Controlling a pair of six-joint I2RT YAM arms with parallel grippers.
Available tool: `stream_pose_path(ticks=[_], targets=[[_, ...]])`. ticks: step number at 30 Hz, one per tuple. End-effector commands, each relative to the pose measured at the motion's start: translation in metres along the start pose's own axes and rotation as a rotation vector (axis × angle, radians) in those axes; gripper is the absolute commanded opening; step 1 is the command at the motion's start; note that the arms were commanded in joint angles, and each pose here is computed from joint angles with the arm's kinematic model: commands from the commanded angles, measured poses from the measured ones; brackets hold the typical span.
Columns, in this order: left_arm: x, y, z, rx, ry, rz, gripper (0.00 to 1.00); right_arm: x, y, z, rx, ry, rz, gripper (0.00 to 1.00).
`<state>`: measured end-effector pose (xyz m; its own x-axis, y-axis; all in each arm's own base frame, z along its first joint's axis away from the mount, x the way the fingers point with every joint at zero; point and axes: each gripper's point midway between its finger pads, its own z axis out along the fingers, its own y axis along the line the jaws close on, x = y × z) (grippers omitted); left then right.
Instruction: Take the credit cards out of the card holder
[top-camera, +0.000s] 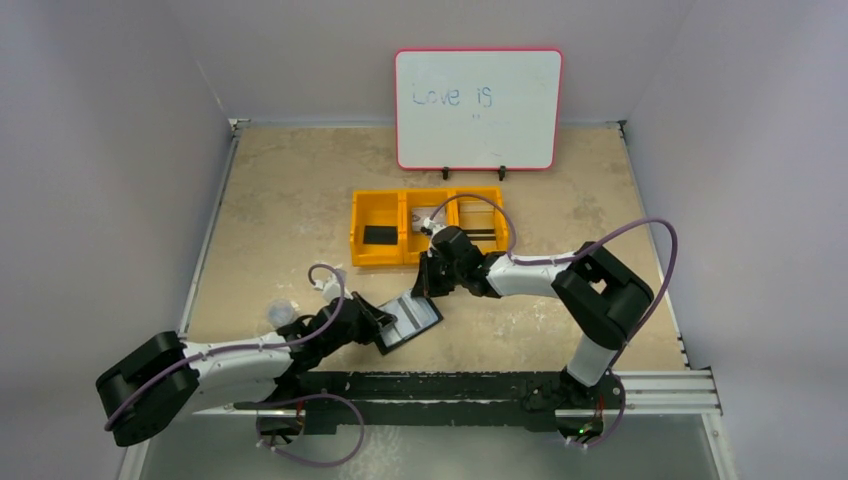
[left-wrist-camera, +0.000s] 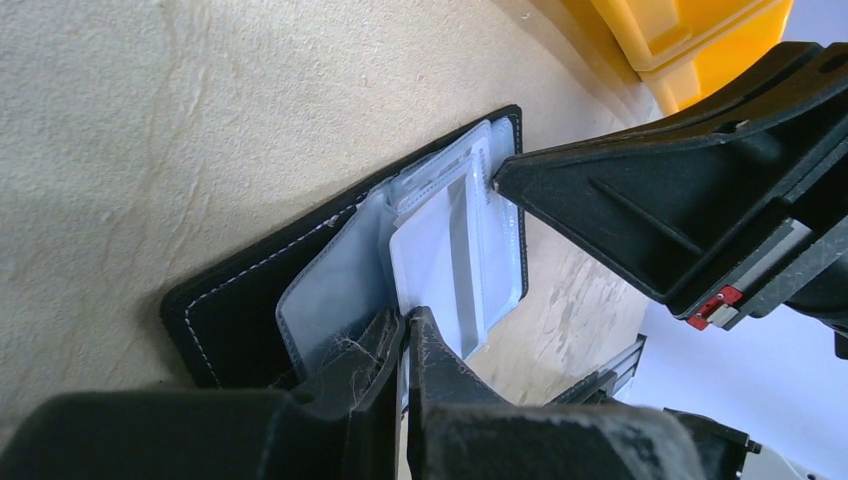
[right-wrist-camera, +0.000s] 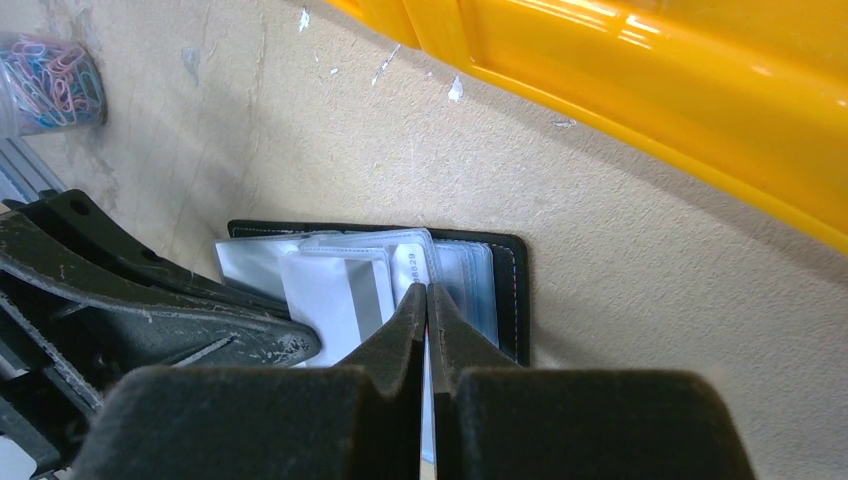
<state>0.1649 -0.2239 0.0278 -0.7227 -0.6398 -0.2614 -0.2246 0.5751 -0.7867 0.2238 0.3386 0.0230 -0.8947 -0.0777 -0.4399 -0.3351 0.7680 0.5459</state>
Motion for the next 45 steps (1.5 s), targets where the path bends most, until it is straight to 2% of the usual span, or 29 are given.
stream_pose_path(ticks=[1, 7, 18, 23, 26, 31, 39, 45], targets=[[0.009, 0.028, -0.001, -0.09, 0.037, 0.056, 0.0, 0.028, -0.033, -0.003, 0.134, 0.083, -0.007, 0.0], [0.002, 0.039, -0.007, -0.158, 0.014, 0.091, 0.0, 0.033, -0.03, -0.005, 0.122, 0.102, 0.009, 0.0], [0.0, 0.041, -0.011, -0.16, 0.008, 0.094, 0.0, 0.026, -0.029, -0.004, 0.119, 0.076, -0.007, 0.0], [-0.003, 0.033, -0.006, -0.137, -0.01, 0.098, 0.0, -0.003, -0.007, -0.029, 0.083, -0.025, -0.06, 0.25], [-0.004, 0.032, -0.002, -0.134, -0.02, 0.097, 0.0, -0.011, 0.011, -0.044, 0.008, -0.06, -0.094, 0.31], [-0.004, 0.023, 0.005, -0.103, -0.028, 0.109, 0.0, 0.019, 0.034, -0.029, -0.177, 0.081, -0.102, 0.34], [-0.006, 0.027, 0.004, -0.111, -0.037, 0.112, 0.0, 0.046, 0.014, -0.002, -0.142, 0.195, -0.079, 0.35], [-0.006, 0.03, 0.003, -0.104, -0.044, 0.104, 0.0, 0.056, 0.01, 0.002, -0.149, 0.23, -0.062, 0.34]])
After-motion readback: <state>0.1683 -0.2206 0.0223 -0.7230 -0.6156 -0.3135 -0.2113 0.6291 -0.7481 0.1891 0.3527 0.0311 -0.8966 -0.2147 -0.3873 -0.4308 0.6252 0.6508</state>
